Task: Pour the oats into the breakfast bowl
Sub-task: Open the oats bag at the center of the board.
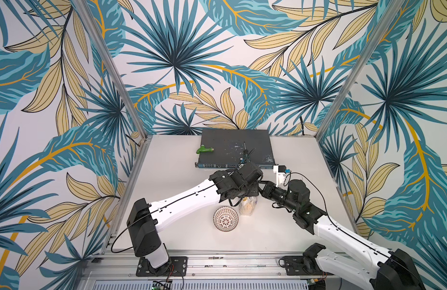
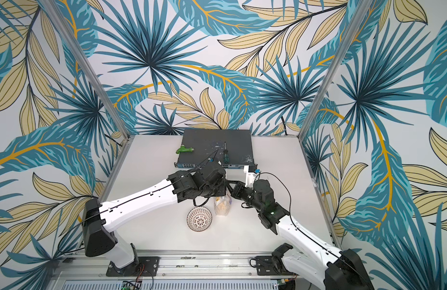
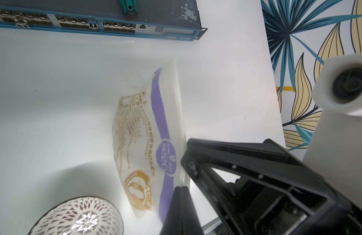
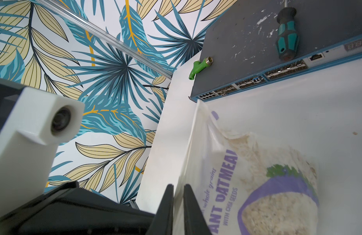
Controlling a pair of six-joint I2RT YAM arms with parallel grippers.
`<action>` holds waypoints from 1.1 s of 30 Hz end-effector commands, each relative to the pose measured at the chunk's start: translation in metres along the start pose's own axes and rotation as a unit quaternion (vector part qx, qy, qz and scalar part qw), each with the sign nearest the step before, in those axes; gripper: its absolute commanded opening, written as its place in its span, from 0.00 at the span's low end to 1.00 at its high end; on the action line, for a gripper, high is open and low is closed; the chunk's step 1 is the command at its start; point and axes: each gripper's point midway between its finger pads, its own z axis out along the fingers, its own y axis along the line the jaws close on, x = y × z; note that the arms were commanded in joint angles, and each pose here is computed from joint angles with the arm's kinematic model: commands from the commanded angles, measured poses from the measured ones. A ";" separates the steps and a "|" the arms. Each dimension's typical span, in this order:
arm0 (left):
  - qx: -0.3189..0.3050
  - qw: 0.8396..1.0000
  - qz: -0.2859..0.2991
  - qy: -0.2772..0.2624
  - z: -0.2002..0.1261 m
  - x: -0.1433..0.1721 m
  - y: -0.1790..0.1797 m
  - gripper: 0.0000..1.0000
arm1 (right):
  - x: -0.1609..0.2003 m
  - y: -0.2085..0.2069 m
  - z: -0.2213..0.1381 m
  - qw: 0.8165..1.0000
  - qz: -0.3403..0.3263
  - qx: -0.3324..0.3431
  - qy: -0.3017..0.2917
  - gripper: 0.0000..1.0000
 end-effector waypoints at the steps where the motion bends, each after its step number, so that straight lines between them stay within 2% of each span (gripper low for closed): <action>1: -0.008 1.000 0.000 0.011 -0.006 0.007 0.008 0.01 | 0.005 -0.002 -0.003 1.000 0.009 -0.007 -0.001 0.16; 28: -0.013 1.000 -0.001 0.010 -0.006 0.007 0.010 0.01 | 0.017 -0.003 -0.001 1.000 0.007 -0.016 0.012 0.16; 30: -0.013 1.000 -0.001 0.010 -0.006 0.008 0.011 0.01 | 0.019 -0.006 0.000 1.000 0.008 -0.011 0.013 0.15; 33: -0.014 1.000 0.000 0.009 -0.006 0.007 0.011 0.01 | 0.020 -0.011 0.002 1.000 0.010 -0.001 0.016 0.07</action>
